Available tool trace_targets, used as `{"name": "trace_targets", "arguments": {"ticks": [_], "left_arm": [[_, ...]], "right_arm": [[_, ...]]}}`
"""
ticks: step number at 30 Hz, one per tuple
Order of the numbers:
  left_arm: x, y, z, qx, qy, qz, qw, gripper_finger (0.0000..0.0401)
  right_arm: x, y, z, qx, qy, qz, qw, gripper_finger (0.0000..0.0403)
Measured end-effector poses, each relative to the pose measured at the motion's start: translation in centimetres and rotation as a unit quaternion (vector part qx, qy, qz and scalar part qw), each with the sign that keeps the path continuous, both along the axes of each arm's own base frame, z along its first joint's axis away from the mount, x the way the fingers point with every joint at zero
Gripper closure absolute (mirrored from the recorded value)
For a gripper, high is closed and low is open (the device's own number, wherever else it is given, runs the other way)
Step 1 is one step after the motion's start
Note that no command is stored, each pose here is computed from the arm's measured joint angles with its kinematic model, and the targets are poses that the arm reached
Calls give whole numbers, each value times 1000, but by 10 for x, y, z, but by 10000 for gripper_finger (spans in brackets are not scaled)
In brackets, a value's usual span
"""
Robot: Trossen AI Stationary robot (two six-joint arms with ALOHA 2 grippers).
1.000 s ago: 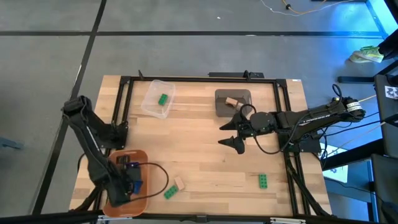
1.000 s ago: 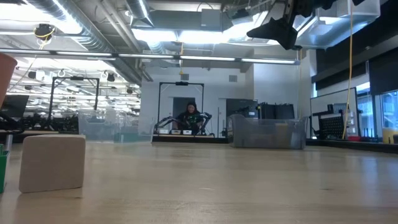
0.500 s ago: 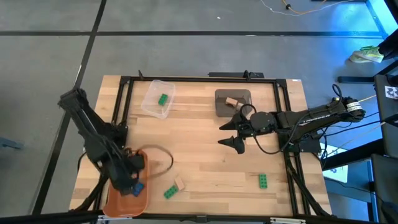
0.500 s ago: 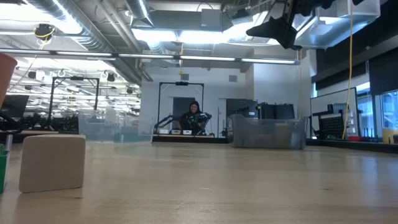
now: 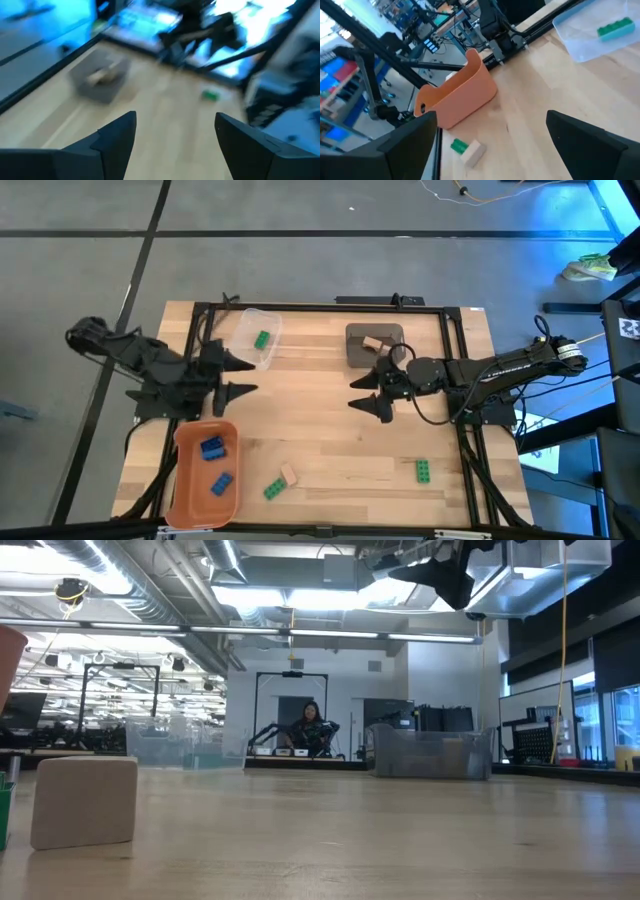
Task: Sort & place blocks by color
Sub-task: Put the right green game piece into the transparent bin
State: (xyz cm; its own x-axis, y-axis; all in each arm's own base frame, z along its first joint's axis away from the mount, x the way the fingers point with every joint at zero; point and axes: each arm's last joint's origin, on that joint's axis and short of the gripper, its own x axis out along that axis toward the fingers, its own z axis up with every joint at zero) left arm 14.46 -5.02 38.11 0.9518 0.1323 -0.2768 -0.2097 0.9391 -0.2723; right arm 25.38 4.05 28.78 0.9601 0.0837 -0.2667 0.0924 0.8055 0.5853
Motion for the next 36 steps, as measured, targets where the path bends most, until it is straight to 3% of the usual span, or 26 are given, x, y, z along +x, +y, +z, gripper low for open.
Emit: {"name": "trace_targets", "arguments": {"ticks": [5,11,18,25,31,34,36], "left_arm": [[13,13,-35,-1,-110,-38,993,140],[27,22,-83,-45,-193,-27,980,140],[29,23,-104,-65,-184,-14,981,140],[29,24,-104,-39,-182,4,983,140],[29,25,-103,-38,-185,18,982,140],[29,25,-103,-37,-185,27,982,140],[29,25,-103,-37,-185,29,982,140]], "right_arm": [[0,-1,0,29,0,-16,999,27],[1,-1,2,5,-12,-23,1000,27],[1,-1,4,4,-20,-22,1000,27],[1,1,3,74,-6,3,997,27],[-9,8,0,60,133,9,989,27],[-18,11,2,70,214,-4,974,27],[-26,15,2,108,269,-12,957,27]]}}
